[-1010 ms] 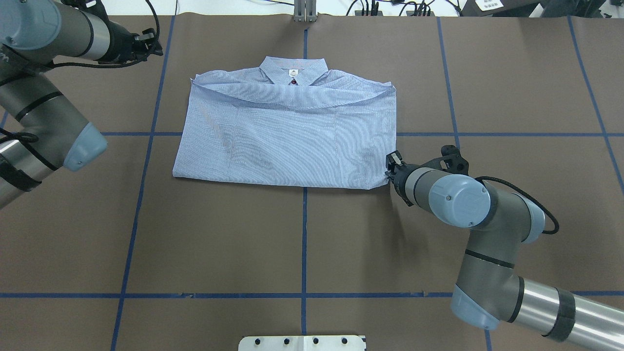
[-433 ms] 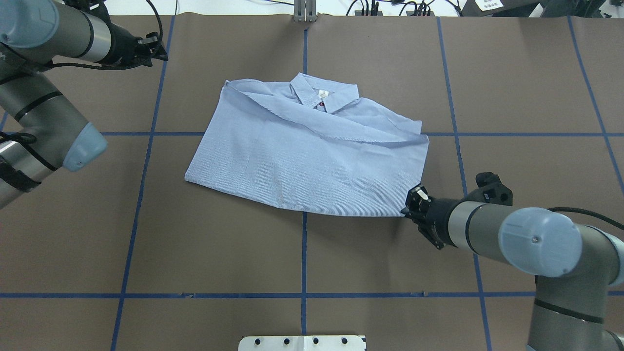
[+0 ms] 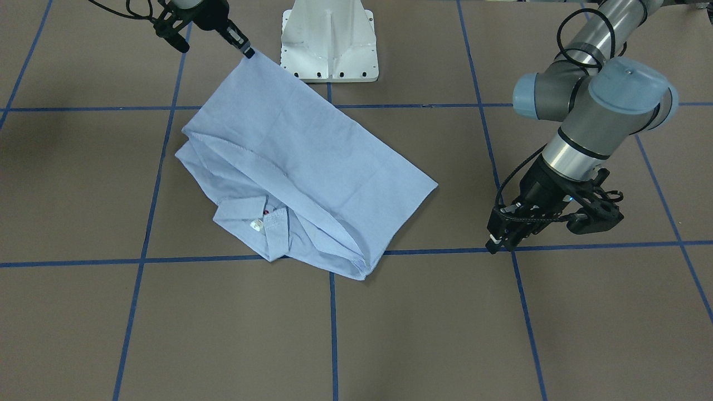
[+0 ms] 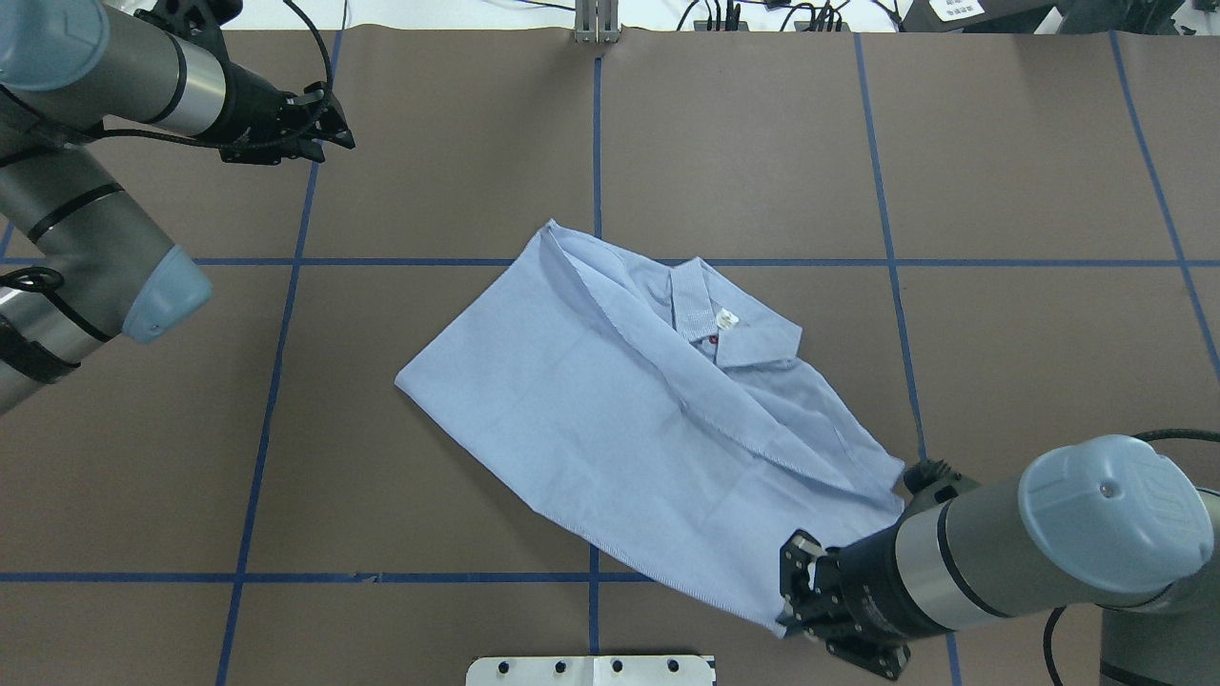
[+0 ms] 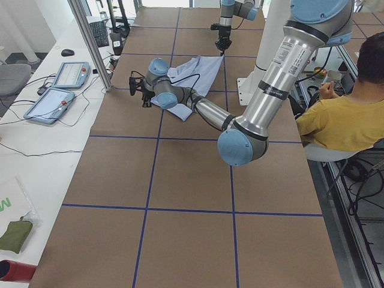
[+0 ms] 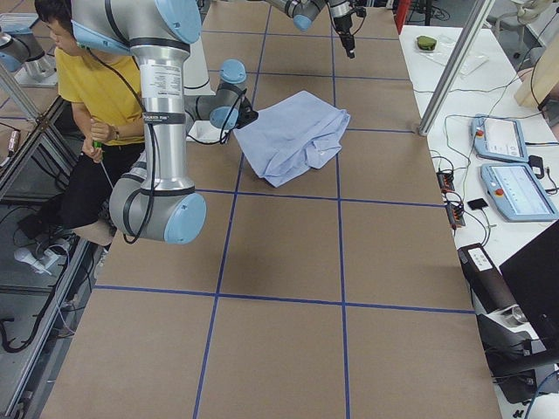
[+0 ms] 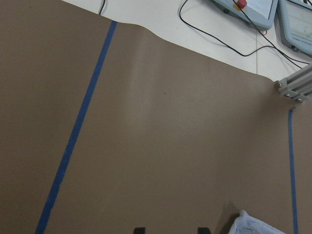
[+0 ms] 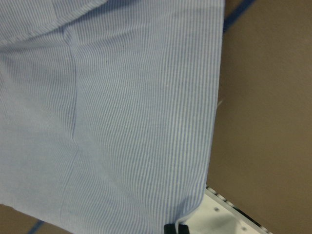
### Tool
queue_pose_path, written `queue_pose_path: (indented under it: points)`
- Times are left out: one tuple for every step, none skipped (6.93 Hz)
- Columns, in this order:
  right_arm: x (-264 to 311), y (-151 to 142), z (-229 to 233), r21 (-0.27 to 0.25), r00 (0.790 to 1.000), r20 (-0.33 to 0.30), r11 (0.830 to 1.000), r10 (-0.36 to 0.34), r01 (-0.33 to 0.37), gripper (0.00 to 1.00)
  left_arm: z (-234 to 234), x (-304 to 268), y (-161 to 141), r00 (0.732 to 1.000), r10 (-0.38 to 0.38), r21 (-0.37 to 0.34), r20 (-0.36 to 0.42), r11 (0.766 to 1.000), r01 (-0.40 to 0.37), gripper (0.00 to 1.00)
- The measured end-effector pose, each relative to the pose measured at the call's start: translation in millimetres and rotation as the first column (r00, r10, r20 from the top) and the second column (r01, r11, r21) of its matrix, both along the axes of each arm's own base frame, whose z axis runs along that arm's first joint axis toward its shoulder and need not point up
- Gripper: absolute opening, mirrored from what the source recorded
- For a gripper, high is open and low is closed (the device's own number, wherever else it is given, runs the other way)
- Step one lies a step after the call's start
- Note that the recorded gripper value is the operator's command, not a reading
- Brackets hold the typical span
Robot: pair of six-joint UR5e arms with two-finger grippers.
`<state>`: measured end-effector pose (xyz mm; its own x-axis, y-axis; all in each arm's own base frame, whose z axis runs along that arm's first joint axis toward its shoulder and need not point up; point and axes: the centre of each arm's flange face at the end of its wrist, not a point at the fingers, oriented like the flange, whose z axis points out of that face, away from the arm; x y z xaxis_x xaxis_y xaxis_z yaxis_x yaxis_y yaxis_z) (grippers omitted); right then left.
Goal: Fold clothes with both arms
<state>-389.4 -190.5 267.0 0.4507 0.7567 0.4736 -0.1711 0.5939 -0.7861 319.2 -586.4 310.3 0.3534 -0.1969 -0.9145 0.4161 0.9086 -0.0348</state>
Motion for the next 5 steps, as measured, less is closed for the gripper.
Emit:
queue_pose_path:
  points:
    - [4,14,1,-0.057,0.994,0.006,0.992,-0.109,0.109,1.00,-5,6,26,0.999,0.025,-0.022,-0.036,0.999,-0.026,0.58]
    - [9,10,3,-0.082,0.992,0.006,0.988,-0.129,0.129,1.00,-2,13,58,0.997,0.054,-0.042,-0.057,0.998,-0.056,0.61]
    - [20,-9,3,-0.093,0.995,0.008,0.991,-0.095,0.095,1.00,0,28,90,0.994,0.082,-0.074,-0.077,0.993,-0.088,0.62]
    - [32,-37,1,-0.093,0.999,0.015,0.995,-0.030,0.031,1.00,1,53,118,0.990,0.104,-0.110,-0.091,0.987,-0.114,0.62]
    - [41,-79,-7,-0.084,0.997,0.032,0.994,0.068,-0.065,1.00,1,82,146,0.989,0.114,-0.140,-0.097,0.982,-0.127,0.62]
